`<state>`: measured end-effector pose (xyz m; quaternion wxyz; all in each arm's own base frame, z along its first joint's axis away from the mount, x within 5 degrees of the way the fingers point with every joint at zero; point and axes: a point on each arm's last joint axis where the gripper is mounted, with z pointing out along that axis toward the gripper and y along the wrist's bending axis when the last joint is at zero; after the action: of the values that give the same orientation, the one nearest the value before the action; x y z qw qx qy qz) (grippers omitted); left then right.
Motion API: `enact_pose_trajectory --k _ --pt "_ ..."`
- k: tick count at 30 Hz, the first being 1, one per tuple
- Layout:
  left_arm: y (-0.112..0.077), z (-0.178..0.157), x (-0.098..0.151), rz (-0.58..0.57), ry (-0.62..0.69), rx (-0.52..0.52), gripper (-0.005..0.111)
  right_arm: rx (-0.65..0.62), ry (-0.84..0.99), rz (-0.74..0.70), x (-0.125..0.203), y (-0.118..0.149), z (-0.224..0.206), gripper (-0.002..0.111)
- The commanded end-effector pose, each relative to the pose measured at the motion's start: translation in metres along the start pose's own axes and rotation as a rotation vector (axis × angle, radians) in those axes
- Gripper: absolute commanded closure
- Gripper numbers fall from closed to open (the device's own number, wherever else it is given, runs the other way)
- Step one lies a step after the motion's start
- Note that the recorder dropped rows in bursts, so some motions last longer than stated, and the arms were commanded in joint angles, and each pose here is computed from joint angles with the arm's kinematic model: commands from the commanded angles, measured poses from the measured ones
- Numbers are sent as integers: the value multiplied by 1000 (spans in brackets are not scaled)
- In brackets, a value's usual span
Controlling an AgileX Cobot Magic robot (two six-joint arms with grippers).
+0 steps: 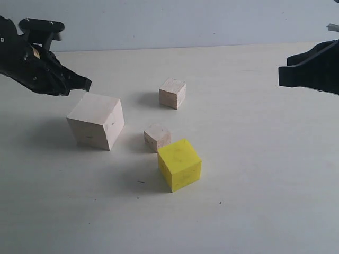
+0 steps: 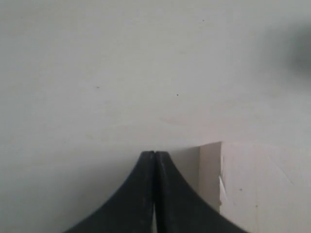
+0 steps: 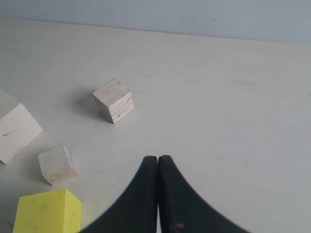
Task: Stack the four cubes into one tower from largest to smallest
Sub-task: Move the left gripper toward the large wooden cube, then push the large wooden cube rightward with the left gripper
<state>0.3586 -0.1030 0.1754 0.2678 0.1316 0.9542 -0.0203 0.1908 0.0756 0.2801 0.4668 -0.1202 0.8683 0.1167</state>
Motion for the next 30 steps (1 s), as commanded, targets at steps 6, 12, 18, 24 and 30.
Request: enact_pose_trajectory --k 6,12,18,24,30 --pt "-12 17 9 -4 77 18 107 -11 -7 25 -2 2 0 108" --pt "-37 16 13 53 106 47 107 -12 -7 27 -2 2 0 108" --pt "-46 15 19 44 149 66 107 -12 -7 27 -2 2 0 108" --pt "-64 15 30 39 193 104 107 -12 -7 27 -2 2 0 108" --pt "-85 12 32 87 172 134 107 -12 -7 27 -2 2 0 108"
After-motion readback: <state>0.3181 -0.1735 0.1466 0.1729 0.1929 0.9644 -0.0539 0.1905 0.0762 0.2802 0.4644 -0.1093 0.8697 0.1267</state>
